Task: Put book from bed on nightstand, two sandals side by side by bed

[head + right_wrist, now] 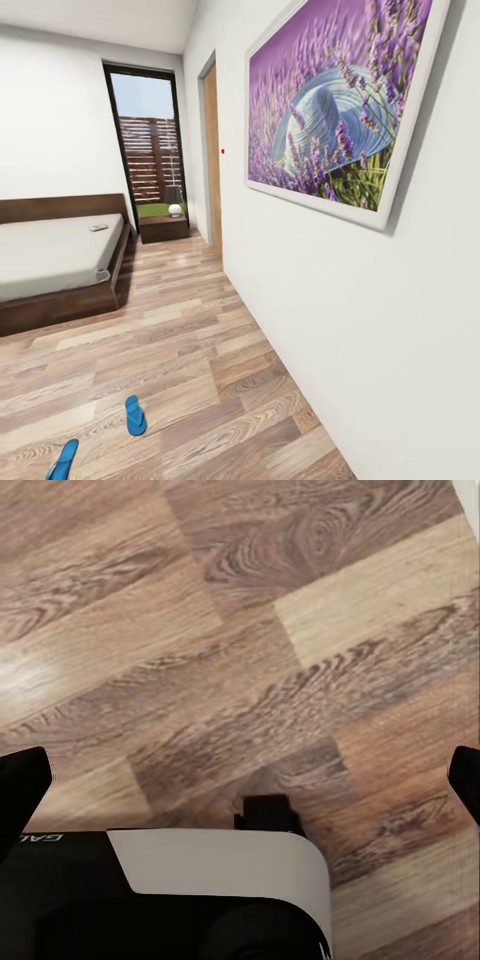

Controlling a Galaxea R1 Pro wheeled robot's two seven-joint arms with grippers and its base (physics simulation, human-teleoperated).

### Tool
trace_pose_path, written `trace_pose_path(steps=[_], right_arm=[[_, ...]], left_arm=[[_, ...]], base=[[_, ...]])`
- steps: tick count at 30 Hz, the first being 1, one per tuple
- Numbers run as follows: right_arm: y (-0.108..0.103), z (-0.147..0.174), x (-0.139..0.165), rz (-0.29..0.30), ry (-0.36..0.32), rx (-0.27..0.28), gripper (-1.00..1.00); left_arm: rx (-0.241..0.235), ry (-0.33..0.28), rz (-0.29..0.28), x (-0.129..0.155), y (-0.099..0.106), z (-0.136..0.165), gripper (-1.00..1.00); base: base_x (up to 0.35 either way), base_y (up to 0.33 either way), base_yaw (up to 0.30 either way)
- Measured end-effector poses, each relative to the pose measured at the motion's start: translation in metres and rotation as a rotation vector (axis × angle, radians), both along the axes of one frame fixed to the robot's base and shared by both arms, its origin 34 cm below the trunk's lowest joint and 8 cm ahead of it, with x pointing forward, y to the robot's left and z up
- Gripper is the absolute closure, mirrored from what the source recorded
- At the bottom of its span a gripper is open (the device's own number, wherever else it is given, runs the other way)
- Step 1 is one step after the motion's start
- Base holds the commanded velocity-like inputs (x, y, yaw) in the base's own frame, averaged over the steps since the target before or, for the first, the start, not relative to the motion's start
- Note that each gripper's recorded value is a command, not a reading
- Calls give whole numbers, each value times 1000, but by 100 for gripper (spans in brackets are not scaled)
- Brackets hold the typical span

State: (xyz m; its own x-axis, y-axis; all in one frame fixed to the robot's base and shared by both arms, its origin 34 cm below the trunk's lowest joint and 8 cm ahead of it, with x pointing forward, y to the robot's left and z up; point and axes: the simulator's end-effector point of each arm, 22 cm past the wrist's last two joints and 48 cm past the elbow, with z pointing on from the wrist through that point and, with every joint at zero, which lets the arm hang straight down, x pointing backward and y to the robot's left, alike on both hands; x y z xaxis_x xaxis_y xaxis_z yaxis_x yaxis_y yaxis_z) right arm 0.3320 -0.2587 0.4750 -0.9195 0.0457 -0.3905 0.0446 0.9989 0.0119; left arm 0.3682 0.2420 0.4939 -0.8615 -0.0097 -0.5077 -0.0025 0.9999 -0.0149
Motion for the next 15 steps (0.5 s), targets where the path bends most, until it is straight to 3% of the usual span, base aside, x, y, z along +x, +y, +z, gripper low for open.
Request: trace_pose_path(steps=[8, 15], right_arm=[[-1, 0, 0, 0, 1, -2, -100], [-1, 0, 0, 0, 0, -1, -100]], left_arm=[[0, 0, 0, 0, 0, 0, -100], [1, -19, -1, 4, 1, 2, -100]], base=[[0, 0, 273], [73, 0, 53]])
